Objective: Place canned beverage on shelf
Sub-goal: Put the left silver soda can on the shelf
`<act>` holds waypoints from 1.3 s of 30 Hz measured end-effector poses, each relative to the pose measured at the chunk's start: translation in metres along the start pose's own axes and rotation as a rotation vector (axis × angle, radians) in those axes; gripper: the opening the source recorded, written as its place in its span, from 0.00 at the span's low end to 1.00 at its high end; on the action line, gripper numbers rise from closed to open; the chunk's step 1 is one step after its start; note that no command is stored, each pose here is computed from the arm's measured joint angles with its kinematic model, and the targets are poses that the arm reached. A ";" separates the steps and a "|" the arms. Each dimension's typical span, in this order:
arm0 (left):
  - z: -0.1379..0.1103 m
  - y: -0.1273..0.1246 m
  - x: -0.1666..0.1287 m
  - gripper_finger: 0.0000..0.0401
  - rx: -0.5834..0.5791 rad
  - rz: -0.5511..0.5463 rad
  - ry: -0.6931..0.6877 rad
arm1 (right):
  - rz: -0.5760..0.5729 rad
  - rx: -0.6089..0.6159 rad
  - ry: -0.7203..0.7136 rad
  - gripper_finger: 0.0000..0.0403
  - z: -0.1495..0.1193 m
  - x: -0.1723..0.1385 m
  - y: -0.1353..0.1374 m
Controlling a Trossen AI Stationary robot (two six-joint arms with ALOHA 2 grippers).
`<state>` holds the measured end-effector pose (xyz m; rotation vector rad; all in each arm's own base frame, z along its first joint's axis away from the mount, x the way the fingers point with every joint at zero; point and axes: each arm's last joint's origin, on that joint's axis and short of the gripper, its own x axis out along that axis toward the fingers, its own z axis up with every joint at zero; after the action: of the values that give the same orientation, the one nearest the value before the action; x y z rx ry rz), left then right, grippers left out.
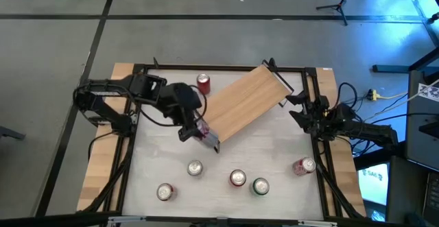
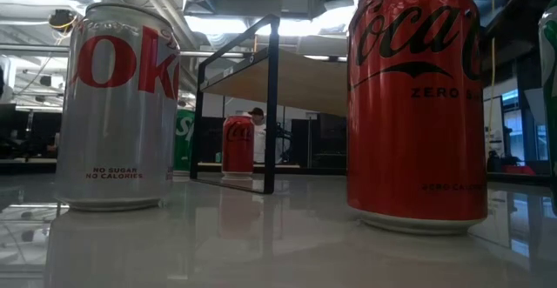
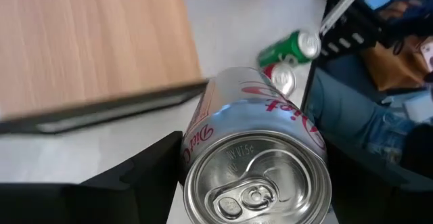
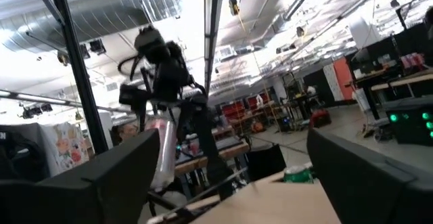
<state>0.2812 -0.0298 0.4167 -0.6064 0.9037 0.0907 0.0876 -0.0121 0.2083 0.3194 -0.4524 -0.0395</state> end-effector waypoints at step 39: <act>0.047 0.044 0.036 0.72 0.182 0.222 -0.111 | 0.015 -0.227 0.753 0.88 0.031 0.221 0.012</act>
<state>0.3229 0.0254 0.3912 -0.3277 0.8582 0.2371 0.2722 -0.0338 0.3321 0.0902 0.2963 0.0448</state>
